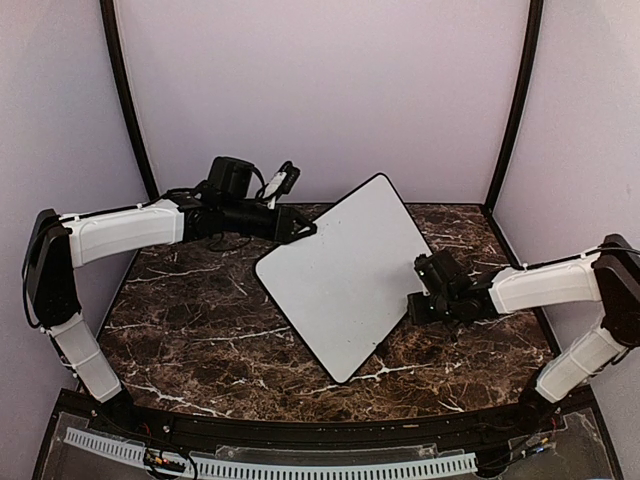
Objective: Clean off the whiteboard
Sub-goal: Move the whiteboard to the center of the board.
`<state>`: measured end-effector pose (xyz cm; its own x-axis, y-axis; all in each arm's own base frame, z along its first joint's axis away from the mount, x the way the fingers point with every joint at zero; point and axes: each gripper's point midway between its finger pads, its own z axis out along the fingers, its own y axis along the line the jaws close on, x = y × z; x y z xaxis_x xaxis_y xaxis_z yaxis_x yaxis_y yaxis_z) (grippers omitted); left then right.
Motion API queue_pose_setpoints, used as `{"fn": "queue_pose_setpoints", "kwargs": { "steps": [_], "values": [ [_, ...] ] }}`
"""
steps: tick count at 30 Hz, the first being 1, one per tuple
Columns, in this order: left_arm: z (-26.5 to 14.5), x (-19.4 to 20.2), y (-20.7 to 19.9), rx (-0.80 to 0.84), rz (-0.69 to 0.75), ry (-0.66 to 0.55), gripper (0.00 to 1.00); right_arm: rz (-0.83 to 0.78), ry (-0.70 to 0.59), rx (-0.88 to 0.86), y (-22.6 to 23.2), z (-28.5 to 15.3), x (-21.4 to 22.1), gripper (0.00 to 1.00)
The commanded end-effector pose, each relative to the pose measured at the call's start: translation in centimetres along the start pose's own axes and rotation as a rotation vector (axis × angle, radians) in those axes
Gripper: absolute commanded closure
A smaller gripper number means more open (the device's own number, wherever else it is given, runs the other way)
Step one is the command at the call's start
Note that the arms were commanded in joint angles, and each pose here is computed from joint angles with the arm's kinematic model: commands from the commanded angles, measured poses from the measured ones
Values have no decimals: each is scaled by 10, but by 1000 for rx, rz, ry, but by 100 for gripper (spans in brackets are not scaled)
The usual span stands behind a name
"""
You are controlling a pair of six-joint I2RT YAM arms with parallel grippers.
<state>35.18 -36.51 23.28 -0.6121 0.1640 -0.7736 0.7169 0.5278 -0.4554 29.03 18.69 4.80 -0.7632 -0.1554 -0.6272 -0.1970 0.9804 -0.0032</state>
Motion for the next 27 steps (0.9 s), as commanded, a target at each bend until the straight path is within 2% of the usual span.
{"fn": "queue_pose_setpoints", "kwargs": {
  "steps": [1,9,13,20,27],
  "values": [
    [0,23,-4,-9,-8,71,66,-78,1,12,5,4,-7,45],
    [-6,17,-2,-39,7,47,41,-116,38,-14,10,14,-1,45],
    [-9,14,-1,-58,11,34,34,-113,55,-16,9,18,0,45],
    [-15,9,1,-85,18,9,26,-94,84,-10,2,20,4,46],
    [-22,3,4,-93,12,-22,25,-65,85,-1,-6,13,2,49]
  ]
}}
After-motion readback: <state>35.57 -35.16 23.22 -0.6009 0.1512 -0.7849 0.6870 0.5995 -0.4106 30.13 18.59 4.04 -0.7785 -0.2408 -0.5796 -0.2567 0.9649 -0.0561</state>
